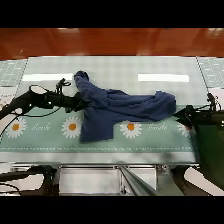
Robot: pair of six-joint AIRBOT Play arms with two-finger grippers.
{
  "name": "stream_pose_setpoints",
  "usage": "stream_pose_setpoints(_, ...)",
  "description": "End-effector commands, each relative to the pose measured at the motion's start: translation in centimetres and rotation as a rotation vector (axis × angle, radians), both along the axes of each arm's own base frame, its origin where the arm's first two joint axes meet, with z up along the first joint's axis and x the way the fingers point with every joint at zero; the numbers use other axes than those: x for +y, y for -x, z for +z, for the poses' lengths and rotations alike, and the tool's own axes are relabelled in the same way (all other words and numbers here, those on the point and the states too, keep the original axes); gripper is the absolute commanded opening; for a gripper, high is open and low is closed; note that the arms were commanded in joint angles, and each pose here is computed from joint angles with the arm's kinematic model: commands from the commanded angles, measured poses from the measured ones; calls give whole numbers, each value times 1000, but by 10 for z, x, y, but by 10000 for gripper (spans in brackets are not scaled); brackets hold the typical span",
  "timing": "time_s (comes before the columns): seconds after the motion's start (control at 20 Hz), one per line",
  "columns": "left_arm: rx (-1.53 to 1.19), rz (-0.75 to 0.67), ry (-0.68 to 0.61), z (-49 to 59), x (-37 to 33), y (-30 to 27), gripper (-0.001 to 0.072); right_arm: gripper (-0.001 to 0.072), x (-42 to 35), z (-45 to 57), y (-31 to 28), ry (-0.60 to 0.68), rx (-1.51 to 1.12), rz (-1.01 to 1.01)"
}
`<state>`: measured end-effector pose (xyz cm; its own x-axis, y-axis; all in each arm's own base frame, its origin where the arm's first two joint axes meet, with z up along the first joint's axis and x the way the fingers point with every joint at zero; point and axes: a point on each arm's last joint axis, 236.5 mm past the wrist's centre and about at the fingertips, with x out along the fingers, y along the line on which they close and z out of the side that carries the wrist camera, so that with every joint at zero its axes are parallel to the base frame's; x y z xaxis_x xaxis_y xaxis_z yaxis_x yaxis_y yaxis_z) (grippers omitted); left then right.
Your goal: Fold the shirts.
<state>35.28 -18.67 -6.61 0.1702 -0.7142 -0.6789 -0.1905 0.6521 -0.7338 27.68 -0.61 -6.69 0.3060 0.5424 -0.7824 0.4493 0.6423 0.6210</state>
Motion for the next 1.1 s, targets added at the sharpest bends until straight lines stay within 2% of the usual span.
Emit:
stream_pose_setpoints(0.0,-30,-32,16,15,-4,-8,27,410,-4,-13,-2,-2,28,-18)
stream_pose_setpoints(0.15,-30,-33,17,16,-4,-8,27,409,3,-21,-12,-55,42,-32)
stream_pose_setpoints(0.5,-25,-39,21,16,-5,-6,28,408,51,-37,-56,-24,66,112)
stream_pose_setpoints(0.55,-25,-39,21,16,-5,-6,28,371,58,-38,-58,-28,76,124)
stream_pose_setpoints(0.6,-25,-39,21,16,-5,-6,28,282,65,-38,-59,-28,77,143)
stream_pose_setpoints(0.7,-25,-39,21,17,-5,-6,28,27,75,-33,-61,-30,54,195)
stream_pose_setpoints(0.85,-48,-40,29,27,-4,-11,28,24,86,0,-69,-74,0,280)
stream_pose_setpoints(1.05,-254,-20,89,120,10,-61,28,23,72,111,-125,31,-256,303)
